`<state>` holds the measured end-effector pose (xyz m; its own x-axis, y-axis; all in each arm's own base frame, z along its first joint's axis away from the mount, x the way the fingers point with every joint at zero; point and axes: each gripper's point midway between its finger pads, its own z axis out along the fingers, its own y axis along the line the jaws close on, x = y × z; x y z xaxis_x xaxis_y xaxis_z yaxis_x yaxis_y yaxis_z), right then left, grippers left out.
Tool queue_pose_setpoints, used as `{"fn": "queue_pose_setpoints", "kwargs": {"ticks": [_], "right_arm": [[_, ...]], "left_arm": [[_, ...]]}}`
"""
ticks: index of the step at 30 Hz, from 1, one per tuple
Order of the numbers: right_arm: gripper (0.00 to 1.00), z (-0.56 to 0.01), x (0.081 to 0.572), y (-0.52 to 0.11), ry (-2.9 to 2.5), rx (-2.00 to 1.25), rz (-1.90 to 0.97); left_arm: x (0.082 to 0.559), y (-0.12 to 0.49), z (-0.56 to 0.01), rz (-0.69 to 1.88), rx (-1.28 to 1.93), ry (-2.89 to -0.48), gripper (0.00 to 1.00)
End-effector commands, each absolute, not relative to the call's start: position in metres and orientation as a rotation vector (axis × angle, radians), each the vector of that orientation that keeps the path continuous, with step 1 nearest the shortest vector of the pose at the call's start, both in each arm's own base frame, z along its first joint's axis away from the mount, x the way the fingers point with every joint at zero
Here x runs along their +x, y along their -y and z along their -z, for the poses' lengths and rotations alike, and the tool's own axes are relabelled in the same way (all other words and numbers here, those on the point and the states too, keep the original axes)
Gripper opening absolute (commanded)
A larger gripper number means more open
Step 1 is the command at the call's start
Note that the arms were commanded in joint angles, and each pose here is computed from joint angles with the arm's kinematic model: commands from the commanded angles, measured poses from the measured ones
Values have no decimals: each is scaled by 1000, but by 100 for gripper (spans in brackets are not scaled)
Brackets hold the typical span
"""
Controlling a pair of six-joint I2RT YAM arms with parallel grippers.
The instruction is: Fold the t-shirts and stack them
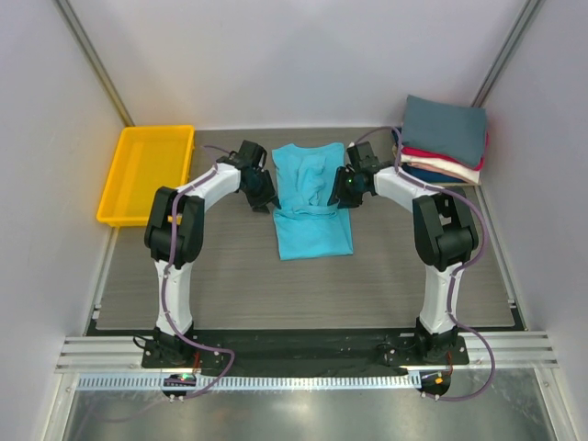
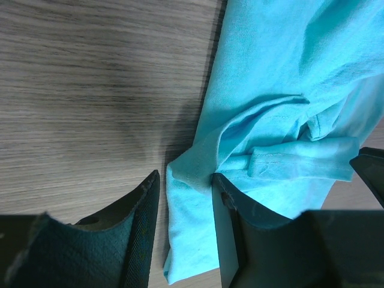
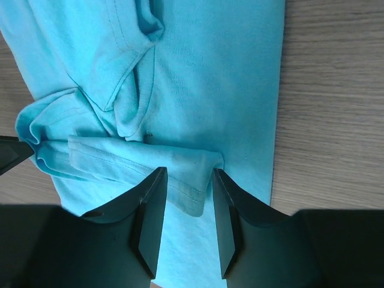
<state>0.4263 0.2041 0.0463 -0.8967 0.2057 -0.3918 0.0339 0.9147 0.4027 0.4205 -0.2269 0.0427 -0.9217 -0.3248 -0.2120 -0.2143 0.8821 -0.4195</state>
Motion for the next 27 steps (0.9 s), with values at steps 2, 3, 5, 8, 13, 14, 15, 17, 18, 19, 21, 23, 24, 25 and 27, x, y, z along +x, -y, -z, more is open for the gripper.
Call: {"fn": "queue_pose_setpoints", "kwargs": {"ticks": [2,3,5,8,13,14,15,17,18,19,21,23,24,25,27], "right_arm": [[42,-72,434,-211,-2588,119,-549],[42,-71,432,-212,-2595,117,-550],[41,-67,430,-212,-2606,117,-548],[41,-62,426,-214,-2622,121,-554],[26,-58,422,-215,-2629,123,-564],[22,-57,421,-215,-2631,121,-569],[14,-57,421,-215,-2630,125,-570],[1,-58,419,-216,-2626,125,-583],[1,-60,419,-215,-2618,124,-582],[1,-62,416,-214,-2615,130,-583],[1,-68,416,-208,-2595,148,-557],[1,-80,412,-199,-2574,188,-546],[1,-83,412,-194,-2563,205,-530],[1,-84,409,-190,-2560,223,-523],[1,-96,408,-181,-2532,258,-523]], "left_arm": [[431,233,-54,603,-357,-2731,41],[431,233,-54,602,-360,-2732,41],[431,234,-54,604,-357,-2732,40],[431,235,-55,606,-354,-2729,40],[431,235,-53,606,-355,-2733,37],[431,236,-54,611,-356,-2733,34],[431,238,-56,618,-349,-2731,31],[430,239,-61,630,-345,-2722,20],[430,240,-62,631,-342,-2721,15],[429,242,-67,643,-339,-2718,12],[428,245,-76,655,-325,-2703,2],[426,249,-87,668,-312,-2689,0],[426,250,-93,674,-307,-2679,0],[426,250,-97,676,-304,-2677,0],[425,253,-105,691,-296,-2668,0]]}}
